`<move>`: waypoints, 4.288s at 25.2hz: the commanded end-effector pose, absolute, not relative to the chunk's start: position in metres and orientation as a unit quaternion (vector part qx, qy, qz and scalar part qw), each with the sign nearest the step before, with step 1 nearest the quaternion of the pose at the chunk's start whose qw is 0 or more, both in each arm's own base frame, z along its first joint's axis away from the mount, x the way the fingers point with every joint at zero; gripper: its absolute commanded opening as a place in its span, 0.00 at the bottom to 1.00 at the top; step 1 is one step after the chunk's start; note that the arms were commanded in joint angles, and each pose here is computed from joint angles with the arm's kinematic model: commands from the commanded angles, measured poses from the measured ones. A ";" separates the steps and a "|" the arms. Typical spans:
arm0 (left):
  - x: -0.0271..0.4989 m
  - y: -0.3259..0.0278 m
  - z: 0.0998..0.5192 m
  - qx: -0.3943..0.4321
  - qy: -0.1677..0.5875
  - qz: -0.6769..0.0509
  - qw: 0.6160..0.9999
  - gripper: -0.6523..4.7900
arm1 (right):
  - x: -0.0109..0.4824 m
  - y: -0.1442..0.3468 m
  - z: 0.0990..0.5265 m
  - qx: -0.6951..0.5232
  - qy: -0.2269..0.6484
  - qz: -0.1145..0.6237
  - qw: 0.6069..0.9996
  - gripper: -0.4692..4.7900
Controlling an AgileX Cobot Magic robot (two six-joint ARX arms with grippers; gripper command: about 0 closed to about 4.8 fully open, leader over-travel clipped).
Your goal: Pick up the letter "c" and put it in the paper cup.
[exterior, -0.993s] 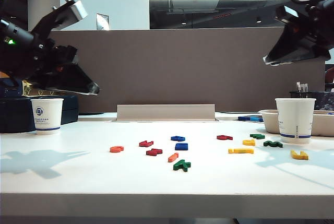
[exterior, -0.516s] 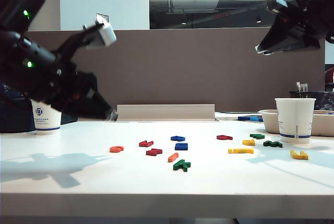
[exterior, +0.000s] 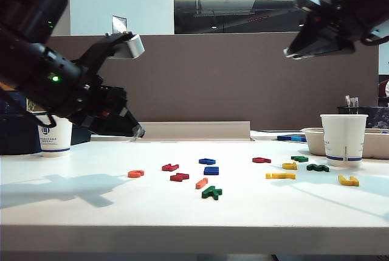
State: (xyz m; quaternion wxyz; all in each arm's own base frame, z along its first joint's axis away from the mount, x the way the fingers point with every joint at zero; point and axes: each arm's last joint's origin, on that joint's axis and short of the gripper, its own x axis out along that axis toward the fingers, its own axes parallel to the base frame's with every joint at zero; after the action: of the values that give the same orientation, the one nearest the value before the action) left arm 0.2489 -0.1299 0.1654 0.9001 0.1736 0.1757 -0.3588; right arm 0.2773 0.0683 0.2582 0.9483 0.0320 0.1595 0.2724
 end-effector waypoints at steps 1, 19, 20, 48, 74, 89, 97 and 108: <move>0.263 -0.137 0.169 0.177 0.191 -0.358 0.897 0.36 | 0.282 0.078 0.266 0.026 0.146 0.287 0.946 0.25; 0.272 -0.139 0.167 0.186 0.236 -0.340 0.891 0.36 | 0.284 0.082 0.262 0.008 0.157 0.294 0.943 0.25; 0.272 -0.140 0.166 0.186 0.236 -0.340 0.891 0.38 | 0.285 0.082 0.262 0.008 0.159 0.293 0.943 0.25; 0.280 -0.142 0.144 0.192 0.268 -0.331 0.884 0.42 | 0.284 0.082 0.257 0.008 0.180 0.292 0.939 0.25; 0.290 -0.144 0.142 0.154 0.303 -0.308 0.889 0.42 | 0.284 0.081 0.256 0.005 0.182 0.289 0.940 0.25; 0.289 -0.145 0.141 0.139 0.311 -0.316 0.886 0.42 | 0.284 0.081 0.256 0.004 0.182 0.284 0.941 0.25; 0.287 -0.144 0.138 0.142 0.329 -0.315 0.879 0.41 | 0.284 0.081 0.256 0.004 0.182 0.282 0.942 0.25; 0.287 -0.144 0.138 0.142 0.327 -0.315 0.880 0.39 | 0.284 0.081 0.256 0.002 0.183 0.283 0.942 0.25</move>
State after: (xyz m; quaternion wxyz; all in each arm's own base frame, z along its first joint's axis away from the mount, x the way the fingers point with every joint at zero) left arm 0.2873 -0.1438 0.1381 0.8808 0.1434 0.3246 -0.3135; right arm 0.2838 0.0805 0.2529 0.9401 0.0060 0.1927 0.2812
